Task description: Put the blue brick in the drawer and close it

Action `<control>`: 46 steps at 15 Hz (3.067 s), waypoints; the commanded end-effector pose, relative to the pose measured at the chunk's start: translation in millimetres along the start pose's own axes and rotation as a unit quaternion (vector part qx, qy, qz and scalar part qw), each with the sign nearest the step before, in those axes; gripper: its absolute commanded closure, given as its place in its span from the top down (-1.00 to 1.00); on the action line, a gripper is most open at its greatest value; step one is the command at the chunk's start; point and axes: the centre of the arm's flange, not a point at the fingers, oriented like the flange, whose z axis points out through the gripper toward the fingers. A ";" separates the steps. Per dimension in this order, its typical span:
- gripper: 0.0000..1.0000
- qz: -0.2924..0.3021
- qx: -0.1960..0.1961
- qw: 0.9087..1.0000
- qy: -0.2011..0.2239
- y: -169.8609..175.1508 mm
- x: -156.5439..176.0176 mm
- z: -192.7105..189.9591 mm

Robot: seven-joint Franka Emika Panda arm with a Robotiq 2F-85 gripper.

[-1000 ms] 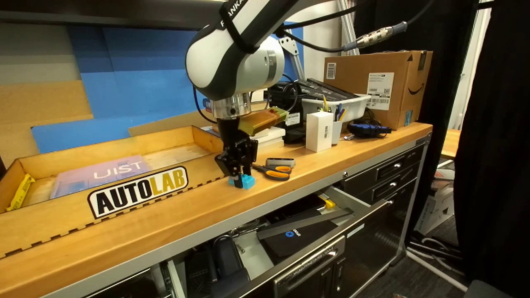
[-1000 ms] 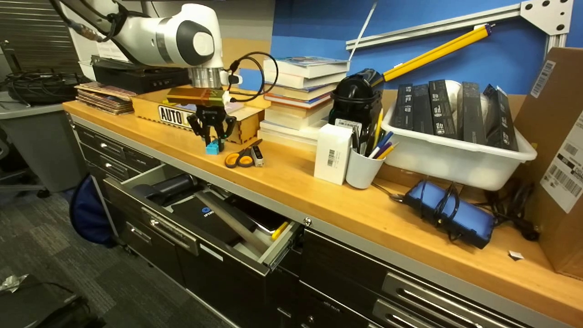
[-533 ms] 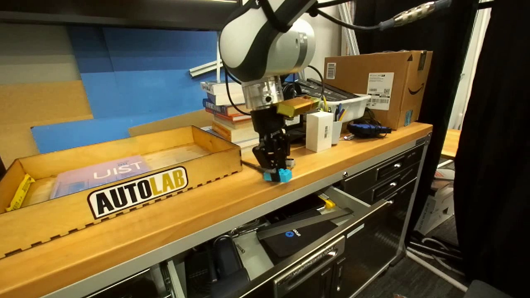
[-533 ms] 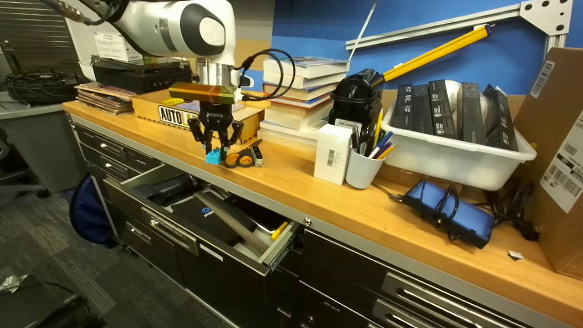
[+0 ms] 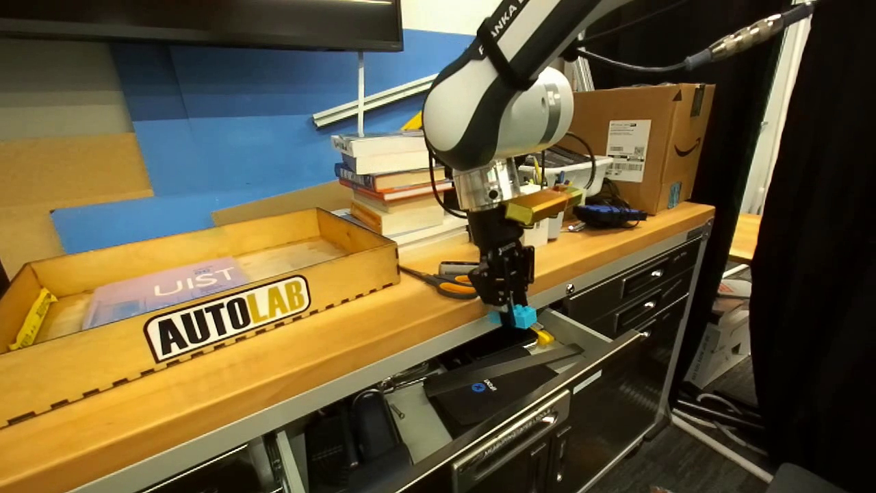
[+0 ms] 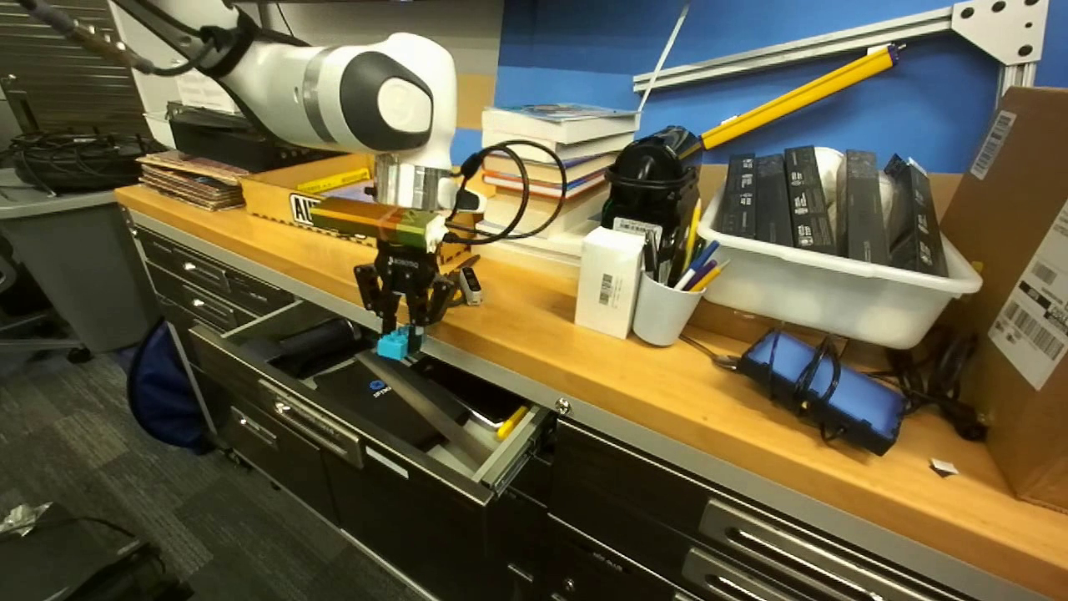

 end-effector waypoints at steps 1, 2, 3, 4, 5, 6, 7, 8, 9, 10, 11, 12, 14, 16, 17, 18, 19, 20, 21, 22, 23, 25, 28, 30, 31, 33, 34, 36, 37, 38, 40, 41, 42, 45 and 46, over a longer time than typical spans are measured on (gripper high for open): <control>-0.64 0.036 0.006 0.999 -0.002 9.9 4.0 23.5; -0.64 0.043 0.006 0.999 -0.001 11.0 6.3 28.4; -0.62 0.052 0.007 0.999 0.003 11.2 9.1 32.8; 0.22 0.059 0.008 0.998 0.005 11.2 11.0 35.7; 0.23 0.064 0.010 0.998 0.010 10.1 7.9 35.4; 0.32 0.066 0.010 0.998 0.016 10.2 2.4 33.5; 0.50 0.066 0.011 0.997 0.025 10.8 -8.7 29.1; 0.65 0.063 0.011 0.997 0.030 11.6 -17.9 26.3; 0.79 0.066 0.009 0.997 0.036 13.9 -29.2 24.5; 0.96 0.075 0.010 0.996 0.040 18.4 -42.7 24.0; 1.00 0.079 0.015 0.996 0.040 22.3 -54.9 24.2; 1.00 0.086 0.017 0.996 0.035 28.2 -69.3 27.4; 1.00 0.105 0.024 0.994 0.021 37.7 -94.5 34.1; 1.00 0.124 0.037 0.992 0.007 47.0 -108.7 45.3; 1.00 0.128 0.048 0.991 -0.002 52.4 -109.3 53.8; 1.00 0.137 0.056 0.989 -0.011 57.7 -107.5 63.2; 1.00 0.141 0.066 0.988 -0.019 61.4 -104.7 71.8; 1.00 0.144 0.072 0.987 -0.028 64.9 -98.6 80.8; 1.00 0.148 0.076 0.986 -0.034 66.9 -95.1 87.0; 1.00 0.157 0.074 0.984 -0.040 68.9 -88.9 92.3; 1.00 0.153 0.076 0.984 -0.047 70.1 -85.3 97.3; 1.00 0.134 0.080 0.985 -0.069 67.5 -80.2 106.4; 1.00 0.165 0.072 0.982 -0.063 67.3 -71.3 118.1; 1.00 0.204 0.066 0.976 -0.042 67.6 -65.0 118.5; 1.00 0.228 0.061 0.972 -0.026 67.6 -62.0 116.6; 1.00 0.257 0.051 0.965 0.001 65.8 -54.4 111.0; 1.00 0.274 0.049 0.960 0.017 66.2 -49.2 108.8; 1.00 0.310 0.036 0.949 0.048 65.9 -40.1 105.3; 1.00 0.326 0.028 0.943 0.065 64.7 -34.6 103.4; 1.00 0.340 0.017 0.937 0.082 63.7 -28.8 101.0; 1.00 0.365 -0.002 0.923 0.118 61.1 -19.7 94.7; 1.00 0.379 -0.009 0.916 0.135 58.8 -18.5 91.4; 1.00 0.392 -0.017 0.907 0.151 57.0 -18.1 89.5; 1.00 0.426 -0.025 0.888 0.171 52.8 -36.0 83.1; 1.00 0.425 -0.014 0.890 0.164 52.8 -49.8 76.9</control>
